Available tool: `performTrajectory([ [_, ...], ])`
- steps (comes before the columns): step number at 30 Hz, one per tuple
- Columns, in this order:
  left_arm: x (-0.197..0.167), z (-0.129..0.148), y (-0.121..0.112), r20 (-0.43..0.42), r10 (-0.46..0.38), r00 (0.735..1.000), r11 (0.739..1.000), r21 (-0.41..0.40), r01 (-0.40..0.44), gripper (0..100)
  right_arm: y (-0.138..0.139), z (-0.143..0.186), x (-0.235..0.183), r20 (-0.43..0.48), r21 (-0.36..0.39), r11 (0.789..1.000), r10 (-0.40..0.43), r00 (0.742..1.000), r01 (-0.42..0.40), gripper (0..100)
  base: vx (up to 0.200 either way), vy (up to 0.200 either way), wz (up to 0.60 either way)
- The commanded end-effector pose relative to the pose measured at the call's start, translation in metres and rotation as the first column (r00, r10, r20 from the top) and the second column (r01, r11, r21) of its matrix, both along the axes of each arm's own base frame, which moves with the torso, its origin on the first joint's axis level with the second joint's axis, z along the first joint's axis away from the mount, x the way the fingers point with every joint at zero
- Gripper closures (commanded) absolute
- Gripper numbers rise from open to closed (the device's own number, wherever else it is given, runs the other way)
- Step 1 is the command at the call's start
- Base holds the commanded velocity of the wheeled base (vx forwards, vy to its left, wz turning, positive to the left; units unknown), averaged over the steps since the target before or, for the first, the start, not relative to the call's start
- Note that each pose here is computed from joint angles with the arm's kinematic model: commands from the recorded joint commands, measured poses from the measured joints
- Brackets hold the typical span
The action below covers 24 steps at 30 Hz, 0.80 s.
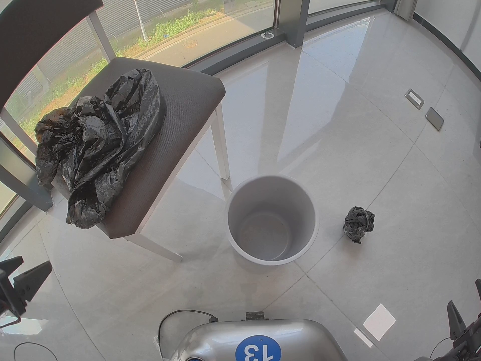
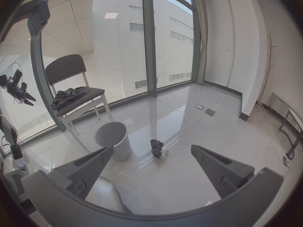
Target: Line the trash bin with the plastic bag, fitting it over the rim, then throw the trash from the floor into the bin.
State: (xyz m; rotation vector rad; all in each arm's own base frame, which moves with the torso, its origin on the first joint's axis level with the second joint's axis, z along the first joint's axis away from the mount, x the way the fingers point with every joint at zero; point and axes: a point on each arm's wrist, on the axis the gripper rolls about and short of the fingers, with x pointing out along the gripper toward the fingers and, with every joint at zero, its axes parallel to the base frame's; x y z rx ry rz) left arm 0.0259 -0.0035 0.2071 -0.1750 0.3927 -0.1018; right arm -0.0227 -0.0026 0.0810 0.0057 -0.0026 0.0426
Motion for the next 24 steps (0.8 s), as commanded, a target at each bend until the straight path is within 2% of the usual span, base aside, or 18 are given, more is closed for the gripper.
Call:
performTrajectory([
  [1, 0.065, 0.017, -0.009, -0.229, 0.007, 0.973, 1.000, -0.022, -0.012, 0, 0.000, -0.005, 0.000, -0.001, -0.007, 1.000, 0.016, 1.000, -0.016, 0, 0.000, 0.000, 0.00],
  [5, 0.086, 0.018, -0.011, -0.283, 0.051, 0.958, 0.995, -0.073, -0.074, 0, 0.000, -0.005, 0.000, -0.002, -0.007, 1.000, 0.016, 1.000, -0.016, 0, 0.000, 0.000, 0.00],
  [8, 0.094, 0.022, -0.011, -0.270, 0.078, 0.960, 0.986, -0.121, -0.114, 0, 0.000, -0.006, 0.000, -0.004, -0.006, 1.000, 0.014, 1.000, -0.014, 0, 0.000, 0.000, 0.00],
  [14, 0.104, 0.014, -0.012, -0.292, 0.111, 0.950, 0.980, -0.129, -0.154, 0, 0.000, -0.005, 0.000, -0.002, -0.007, 1.000, 0.014, 1.000, -0.014, 0, 0.000, 0.000, 0.00],
  [15, 0.112, 0.009, -0.012, -0.283, 0.152, 0.947, 0.972, -0.131, -0.195, 0, 0.000, -0.006, 0.000, -0.004, -0.007, 1.000, 0.016, 1.000, -0.016, 0, 0.000, 0.000, 0.00],
  [18, 0.126, 0.007, -0.013, -0.238, 0.202, 0.950, 0.962, -0.135, -0.239, 0, 0.000, -0.006, 0.000, -0.004, -0.007, 1.000, 0.014, 1.000, -0.014, 0, 0.000, 0.000, 0.00],
  [24, 0.146, 0.004, -0.015, -0.217, 0.210, 0.953, 0.960, -0.137, -0.243, 0, 0.000, -0.005, 0.000, -0.002, -0.010, 1.000, 0.014, 1.000, -0.014, 0, 0.000, 0.000, 0.00],
])
